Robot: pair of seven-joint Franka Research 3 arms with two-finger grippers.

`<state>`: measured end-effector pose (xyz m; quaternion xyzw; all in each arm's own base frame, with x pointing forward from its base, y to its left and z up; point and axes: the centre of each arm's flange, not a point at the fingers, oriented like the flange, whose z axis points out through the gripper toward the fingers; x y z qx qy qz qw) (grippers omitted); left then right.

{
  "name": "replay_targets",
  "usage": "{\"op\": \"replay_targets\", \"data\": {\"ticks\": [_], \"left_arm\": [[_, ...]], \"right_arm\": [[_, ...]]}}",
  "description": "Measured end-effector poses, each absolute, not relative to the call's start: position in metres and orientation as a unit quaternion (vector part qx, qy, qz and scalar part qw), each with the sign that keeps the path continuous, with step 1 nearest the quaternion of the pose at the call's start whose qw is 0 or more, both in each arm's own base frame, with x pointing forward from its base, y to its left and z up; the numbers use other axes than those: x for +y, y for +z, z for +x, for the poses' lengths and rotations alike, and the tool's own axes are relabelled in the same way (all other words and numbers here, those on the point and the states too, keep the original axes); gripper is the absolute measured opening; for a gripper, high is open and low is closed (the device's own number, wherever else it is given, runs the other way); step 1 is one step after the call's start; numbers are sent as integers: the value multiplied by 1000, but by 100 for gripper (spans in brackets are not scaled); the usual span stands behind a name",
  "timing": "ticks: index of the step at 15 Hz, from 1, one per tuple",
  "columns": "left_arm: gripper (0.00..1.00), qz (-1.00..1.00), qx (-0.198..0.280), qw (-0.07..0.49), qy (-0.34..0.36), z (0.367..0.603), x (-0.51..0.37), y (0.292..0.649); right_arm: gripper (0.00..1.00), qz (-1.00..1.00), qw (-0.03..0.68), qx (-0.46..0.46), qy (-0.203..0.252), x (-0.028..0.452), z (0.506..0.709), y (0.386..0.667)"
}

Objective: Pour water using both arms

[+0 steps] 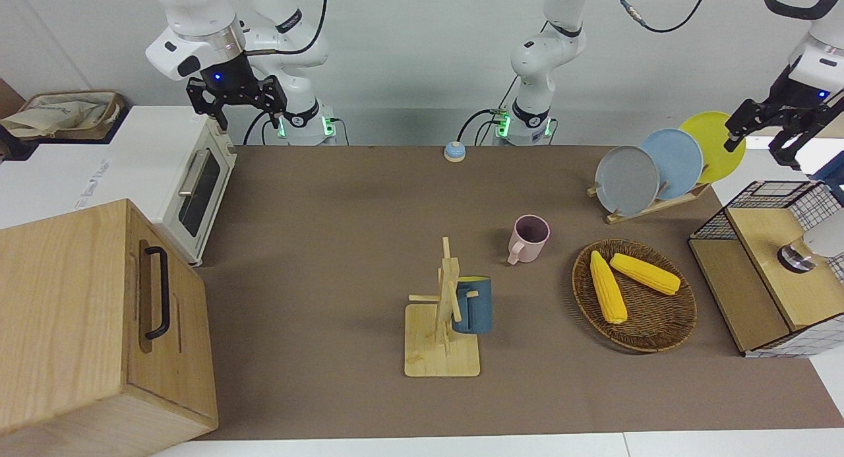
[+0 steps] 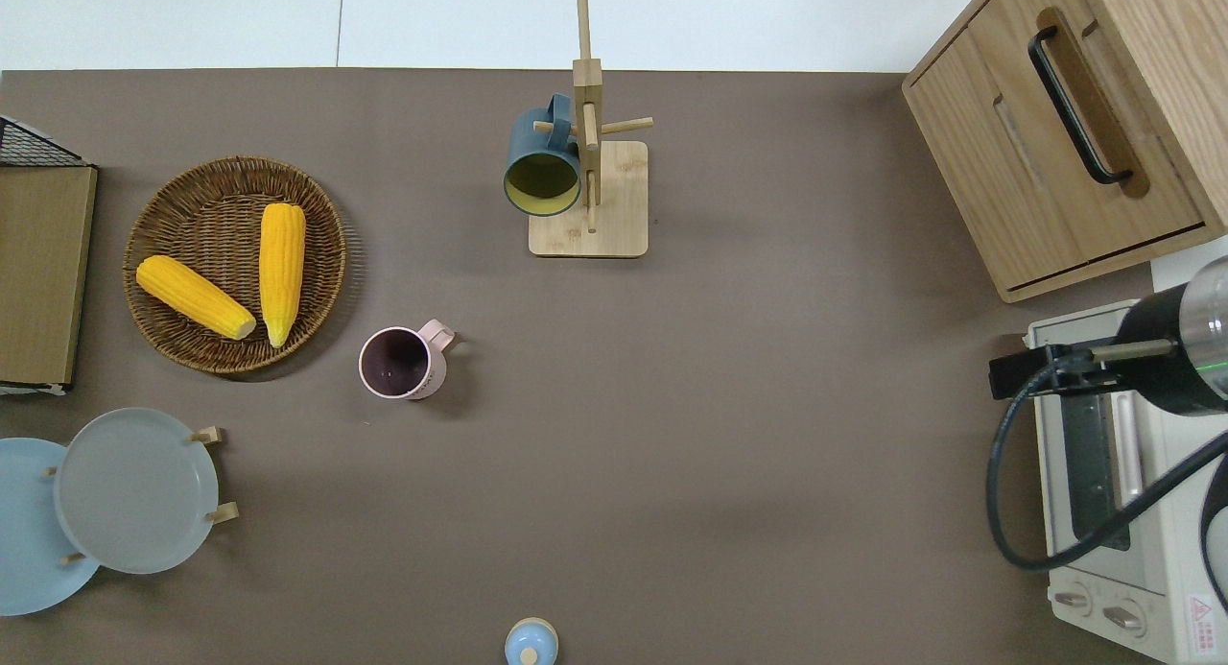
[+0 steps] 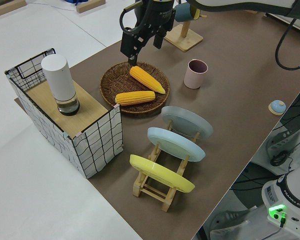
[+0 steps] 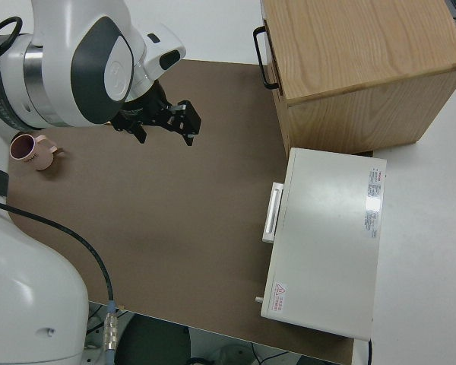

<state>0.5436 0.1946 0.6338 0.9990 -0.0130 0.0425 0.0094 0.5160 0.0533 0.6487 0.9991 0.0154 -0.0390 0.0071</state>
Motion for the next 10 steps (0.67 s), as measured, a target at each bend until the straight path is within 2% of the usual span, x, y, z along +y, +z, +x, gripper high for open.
{"op": "replay_targets", "data": {"ticks": [5, 10], "left_arm": [[100, 999, -33, 10, 31, 561, 117, 635], [100, 999, -37, 14, 17, 567, 62, 633]], "right_arm": [[100, 999, 7, 15, -39, 53, 516, 649], [100, 999, 7, 15, -39, 53, 516, 649]]}}
